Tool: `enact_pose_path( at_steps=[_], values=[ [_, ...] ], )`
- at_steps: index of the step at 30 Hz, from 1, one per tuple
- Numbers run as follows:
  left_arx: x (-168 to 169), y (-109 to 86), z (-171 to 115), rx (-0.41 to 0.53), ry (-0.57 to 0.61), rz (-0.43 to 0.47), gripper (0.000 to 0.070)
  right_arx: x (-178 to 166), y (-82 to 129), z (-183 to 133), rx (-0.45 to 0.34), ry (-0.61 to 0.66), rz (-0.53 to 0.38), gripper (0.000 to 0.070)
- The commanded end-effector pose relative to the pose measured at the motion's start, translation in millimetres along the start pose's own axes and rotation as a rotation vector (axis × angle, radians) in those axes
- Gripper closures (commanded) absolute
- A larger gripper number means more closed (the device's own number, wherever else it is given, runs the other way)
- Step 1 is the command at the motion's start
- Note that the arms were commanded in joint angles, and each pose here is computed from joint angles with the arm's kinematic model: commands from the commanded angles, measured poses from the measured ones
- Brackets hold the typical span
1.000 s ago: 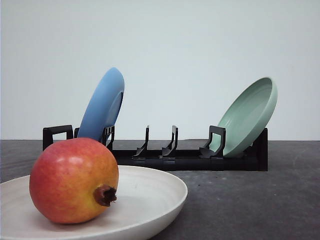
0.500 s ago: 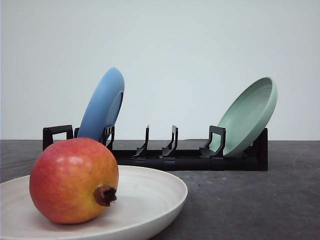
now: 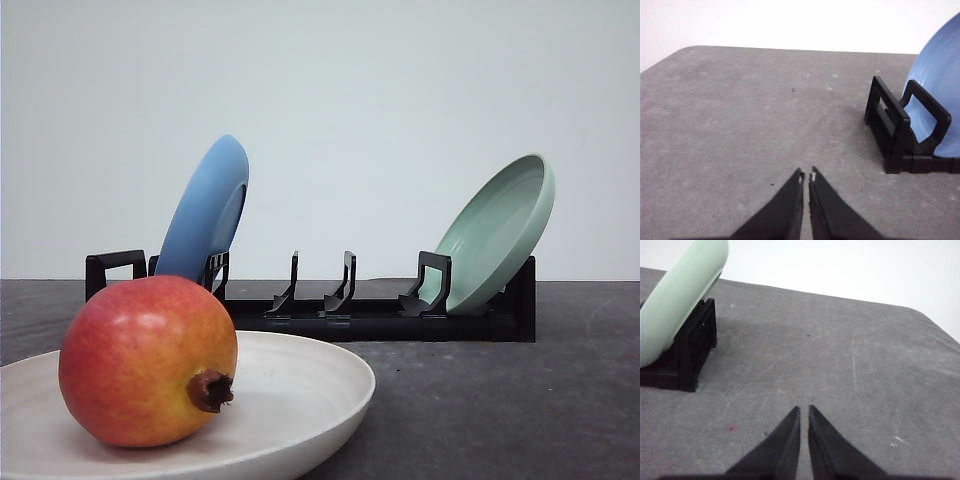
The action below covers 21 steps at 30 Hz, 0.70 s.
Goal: Place pomegranate in white plate
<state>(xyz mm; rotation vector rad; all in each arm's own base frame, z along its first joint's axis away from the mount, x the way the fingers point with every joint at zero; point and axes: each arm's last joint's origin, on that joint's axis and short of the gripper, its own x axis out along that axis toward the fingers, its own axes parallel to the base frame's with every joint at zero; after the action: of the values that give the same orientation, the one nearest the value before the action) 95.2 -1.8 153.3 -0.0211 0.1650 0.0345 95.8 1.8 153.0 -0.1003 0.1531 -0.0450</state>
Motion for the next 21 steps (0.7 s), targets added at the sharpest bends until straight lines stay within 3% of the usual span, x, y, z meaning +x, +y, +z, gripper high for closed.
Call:
enact_pose_path(
  at_steps=[1,21],
  values=[
    [1.0,0.3,-3.7,-0.007,0.011,0.006,0.0700,0.3,0.0,-0.7,0.011,-0.003,-0.002,0.0674],
    [1.0,0.4,-3.7,-0.007,0.011,0.007,0.0700,0.3,0.0,-0.7,0.011,-0.003,-0.002,0.0674]
  ],
)
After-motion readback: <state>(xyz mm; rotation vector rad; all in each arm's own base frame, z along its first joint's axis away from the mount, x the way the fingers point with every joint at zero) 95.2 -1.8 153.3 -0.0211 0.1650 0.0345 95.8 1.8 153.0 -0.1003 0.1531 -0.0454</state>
